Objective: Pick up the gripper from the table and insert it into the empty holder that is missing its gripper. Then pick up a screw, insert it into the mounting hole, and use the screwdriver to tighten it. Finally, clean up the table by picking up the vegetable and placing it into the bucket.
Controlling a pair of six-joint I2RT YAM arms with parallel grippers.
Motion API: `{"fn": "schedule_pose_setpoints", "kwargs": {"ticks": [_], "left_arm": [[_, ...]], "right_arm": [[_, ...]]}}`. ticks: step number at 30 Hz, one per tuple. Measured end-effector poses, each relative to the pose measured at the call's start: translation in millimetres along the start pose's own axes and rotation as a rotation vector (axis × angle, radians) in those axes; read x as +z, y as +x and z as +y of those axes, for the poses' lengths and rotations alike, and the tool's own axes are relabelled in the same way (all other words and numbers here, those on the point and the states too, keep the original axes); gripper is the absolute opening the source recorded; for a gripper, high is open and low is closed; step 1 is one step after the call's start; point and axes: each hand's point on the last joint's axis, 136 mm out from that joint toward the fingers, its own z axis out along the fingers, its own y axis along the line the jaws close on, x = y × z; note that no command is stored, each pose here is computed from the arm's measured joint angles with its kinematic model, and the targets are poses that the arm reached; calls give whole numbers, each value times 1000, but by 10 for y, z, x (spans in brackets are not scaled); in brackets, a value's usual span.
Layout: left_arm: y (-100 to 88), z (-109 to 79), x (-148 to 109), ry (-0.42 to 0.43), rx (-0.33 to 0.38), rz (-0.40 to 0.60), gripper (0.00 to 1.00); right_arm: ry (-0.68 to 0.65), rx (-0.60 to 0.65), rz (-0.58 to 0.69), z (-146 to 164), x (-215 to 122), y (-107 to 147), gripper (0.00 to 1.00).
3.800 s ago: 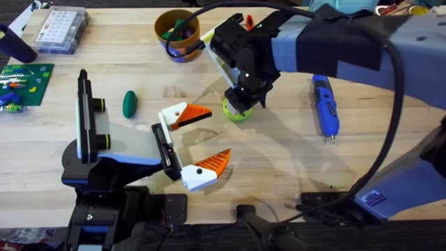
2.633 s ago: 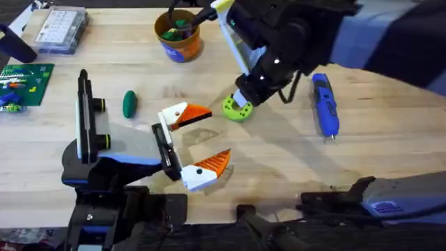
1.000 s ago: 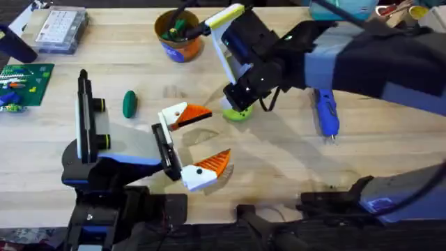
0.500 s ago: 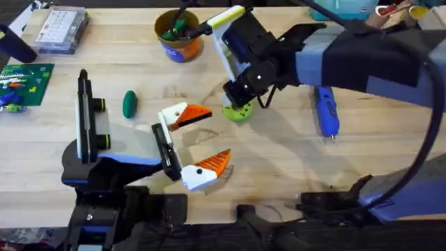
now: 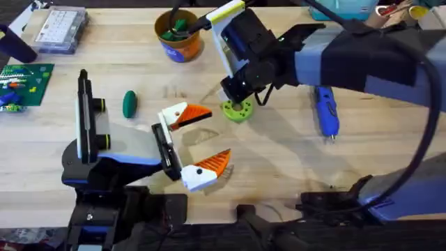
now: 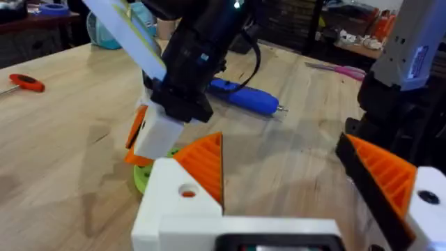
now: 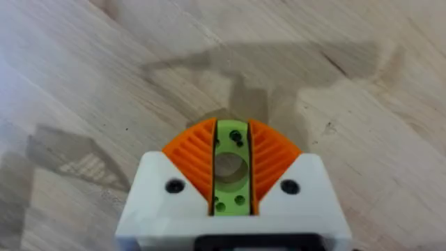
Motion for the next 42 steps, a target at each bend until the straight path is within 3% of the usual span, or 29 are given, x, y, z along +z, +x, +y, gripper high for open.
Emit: {"fn": "schedule_pose_setpoints", "kwargs": {"ticks": [18,20,23,36,42], "left_arm": [[1,0,0,0,-1,0,988],[1,0,0,0,-1,0,987],[1,0,0,0,-1,0,988],[1,0,0,0,-1,0,988],[1,0,0,0,-1,0,987]], "right_arm": [[8,-3,41,-15,159,89,260],[11,-6,41,-19,159,89,204],[12,-7,41,-25,159,89,19],[13,-7,43,-27,158,93,8],[16,-7,100,-32,99,183,7]]}}
